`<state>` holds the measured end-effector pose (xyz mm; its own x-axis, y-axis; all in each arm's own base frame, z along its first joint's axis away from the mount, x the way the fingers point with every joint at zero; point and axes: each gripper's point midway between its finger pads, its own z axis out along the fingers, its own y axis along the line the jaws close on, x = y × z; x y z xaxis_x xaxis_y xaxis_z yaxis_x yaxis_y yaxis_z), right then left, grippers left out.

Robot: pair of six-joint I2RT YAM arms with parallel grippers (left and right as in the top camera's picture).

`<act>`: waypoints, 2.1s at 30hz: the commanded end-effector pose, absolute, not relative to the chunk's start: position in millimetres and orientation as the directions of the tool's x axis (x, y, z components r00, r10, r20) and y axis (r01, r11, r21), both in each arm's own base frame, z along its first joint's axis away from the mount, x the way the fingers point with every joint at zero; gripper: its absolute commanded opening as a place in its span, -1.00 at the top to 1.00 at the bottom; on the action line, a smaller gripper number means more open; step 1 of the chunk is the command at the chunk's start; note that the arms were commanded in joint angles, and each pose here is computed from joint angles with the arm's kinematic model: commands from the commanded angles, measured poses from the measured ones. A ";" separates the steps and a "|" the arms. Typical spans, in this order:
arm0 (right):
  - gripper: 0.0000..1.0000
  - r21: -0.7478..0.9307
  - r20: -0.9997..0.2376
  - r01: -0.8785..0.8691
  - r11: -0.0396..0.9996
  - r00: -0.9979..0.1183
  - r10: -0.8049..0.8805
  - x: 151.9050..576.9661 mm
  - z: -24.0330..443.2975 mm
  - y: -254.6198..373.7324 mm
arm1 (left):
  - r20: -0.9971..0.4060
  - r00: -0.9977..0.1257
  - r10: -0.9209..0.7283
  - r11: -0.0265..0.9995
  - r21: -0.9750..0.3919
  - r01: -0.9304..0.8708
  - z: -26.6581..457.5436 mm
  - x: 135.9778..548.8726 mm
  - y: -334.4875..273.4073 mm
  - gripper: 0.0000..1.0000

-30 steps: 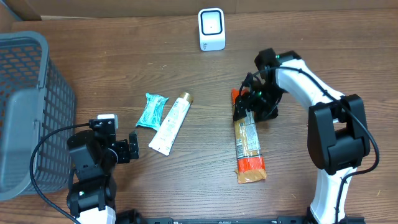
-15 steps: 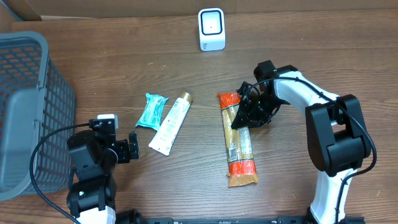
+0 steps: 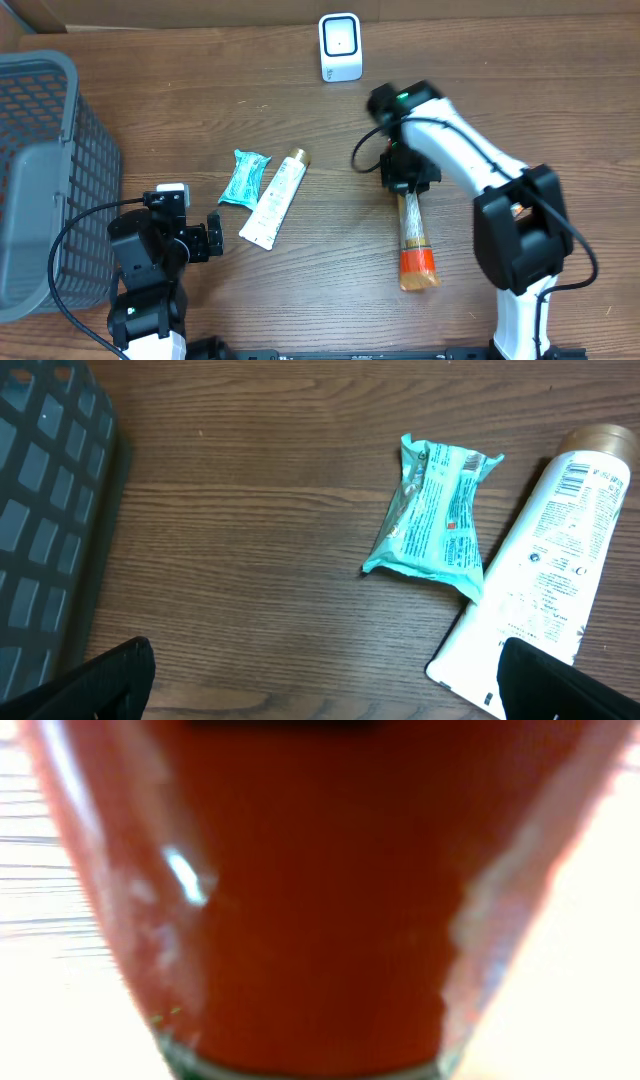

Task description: Scan the item barcode

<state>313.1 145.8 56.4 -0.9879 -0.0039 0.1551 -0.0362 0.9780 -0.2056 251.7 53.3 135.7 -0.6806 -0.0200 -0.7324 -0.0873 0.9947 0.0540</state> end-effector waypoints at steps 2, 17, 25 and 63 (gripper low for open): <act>0.92 -0.468 0.000 0.049 0.882 -0.998 0.055 324.7 63.5 125.1 | -0.732 -0.681 -0.005 0.996 0.058 -0.069 134.8 252.1 52.3 -0.99; -0.12 -0.226 0.175 -0.109 0.968 -0.982 -0.070 306.3 10.0 190.5 | -0.732 -0.681 -0.005 0.996 0.058 -0.069 134.9 252.1 52.3 -1.00; -0.30 -0.225 0.180 -0.132 0.965 -0.979 -0.092 307.3 14.8 190.5 | -0.732 -0.681 -0.005 0.996 0.058 -0.069 134.9 252.2 52.3 -1.00; -0.16 0.218 0.170 -0.152 0.964 -0.967 -0.190 342.9 140.6 158.3 | -0.732 -0.681 -0.005 0.996 0.058 -0.069 134.9 252.1 52.3 -1.00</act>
<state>344.6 155.2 107.9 -0.9501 -0.1719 0.2601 -0.1224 0.9729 0.1960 251.6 53.3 135.6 -0.6809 -0.0201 -0.7321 -0.0873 0.9947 0.0539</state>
